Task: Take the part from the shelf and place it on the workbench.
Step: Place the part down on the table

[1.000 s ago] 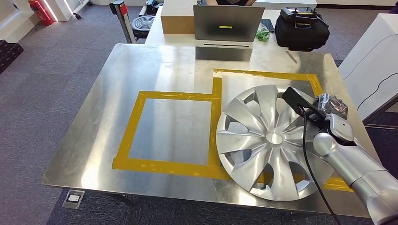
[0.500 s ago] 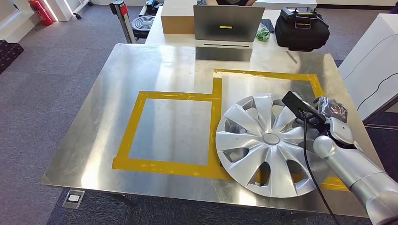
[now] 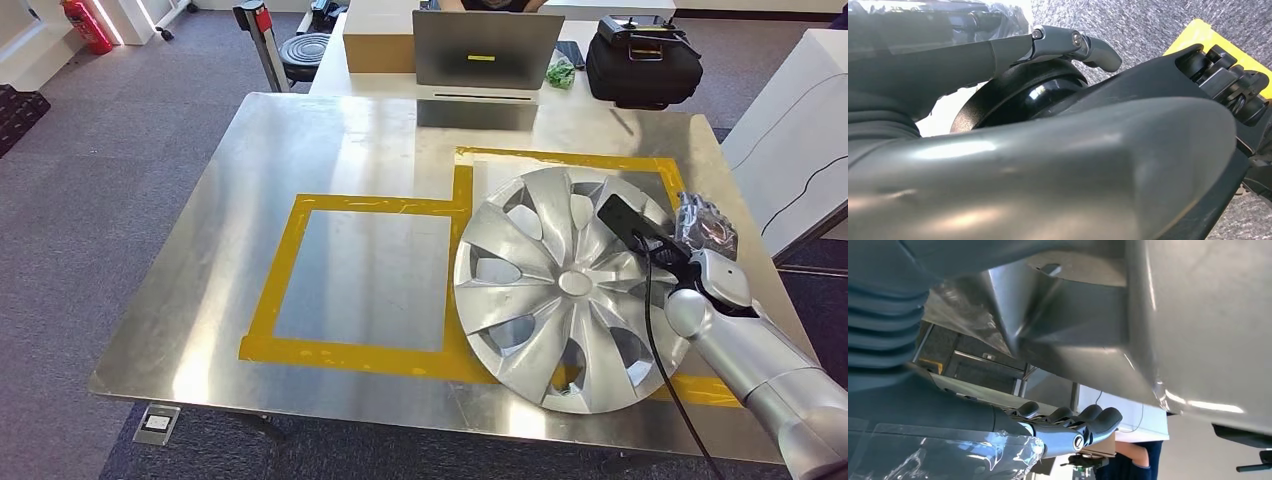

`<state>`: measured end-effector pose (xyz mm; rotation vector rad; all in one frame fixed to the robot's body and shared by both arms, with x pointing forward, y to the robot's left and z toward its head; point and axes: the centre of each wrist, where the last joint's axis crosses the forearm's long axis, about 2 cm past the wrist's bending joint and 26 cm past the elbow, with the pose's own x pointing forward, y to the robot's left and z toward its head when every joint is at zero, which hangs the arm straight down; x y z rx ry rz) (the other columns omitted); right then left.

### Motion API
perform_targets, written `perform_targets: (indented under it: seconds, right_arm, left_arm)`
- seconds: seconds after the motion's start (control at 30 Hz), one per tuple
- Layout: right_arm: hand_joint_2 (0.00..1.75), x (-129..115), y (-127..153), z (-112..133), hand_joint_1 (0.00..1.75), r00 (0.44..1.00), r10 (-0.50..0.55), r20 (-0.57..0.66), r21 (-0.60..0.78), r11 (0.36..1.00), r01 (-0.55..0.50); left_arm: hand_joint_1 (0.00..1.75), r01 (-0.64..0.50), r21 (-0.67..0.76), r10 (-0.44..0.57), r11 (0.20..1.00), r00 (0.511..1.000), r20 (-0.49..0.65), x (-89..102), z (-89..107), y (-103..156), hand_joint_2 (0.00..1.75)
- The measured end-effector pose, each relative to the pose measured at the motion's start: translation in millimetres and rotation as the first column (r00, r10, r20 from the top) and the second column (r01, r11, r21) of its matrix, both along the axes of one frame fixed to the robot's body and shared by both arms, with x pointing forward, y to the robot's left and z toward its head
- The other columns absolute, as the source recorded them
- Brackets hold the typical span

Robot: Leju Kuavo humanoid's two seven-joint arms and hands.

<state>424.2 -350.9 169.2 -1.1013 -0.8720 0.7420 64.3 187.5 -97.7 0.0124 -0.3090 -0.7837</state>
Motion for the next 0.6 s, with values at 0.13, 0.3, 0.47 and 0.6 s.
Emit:
perform_targets:
  seconds: [0.13, 0.3, 0.47, 0.6]
  right_arm:
    - [0.0, 1, 2, 3, 0.0, 1.0, 0.012, 0.014, 0.003, 1.0, -0.012]
    - [0.0, 2, 5, 5, 0.0, 1.0, 0.019, 0.024, 0.007, 1.0, -0.019]
    - [0.0, 4, 6, 10, 0.0, 0.999, 0.021, 0.041, 0.011, 1.0, -0.022]
    - [0.0, 5, 8, 14, 0.0, 0.998, 0.023, 0.052, 0.001, 1.0, -0.023]
  left_arm:
    - [0.0, -0.003, -0.003, 0.003, 1.0, 1.0, 0.0, 0.0, 0.0, 0, 0.0]
    - [0.0, -0.003, -0.004, 0.003, 1.0, 1.0, 0.001, 0.0, 0.0, 0, 0.0]
    - [0.0, -0.006, -0.006, 0.006, 1.0, 1.0, 0.001, 0.0, 0.0, 0, 0.0]
    - [0.0, -0.009, -0.006, 0.009, 1.0, 1.0, 0.0, 0.0, 0.0, 0, 0.0]
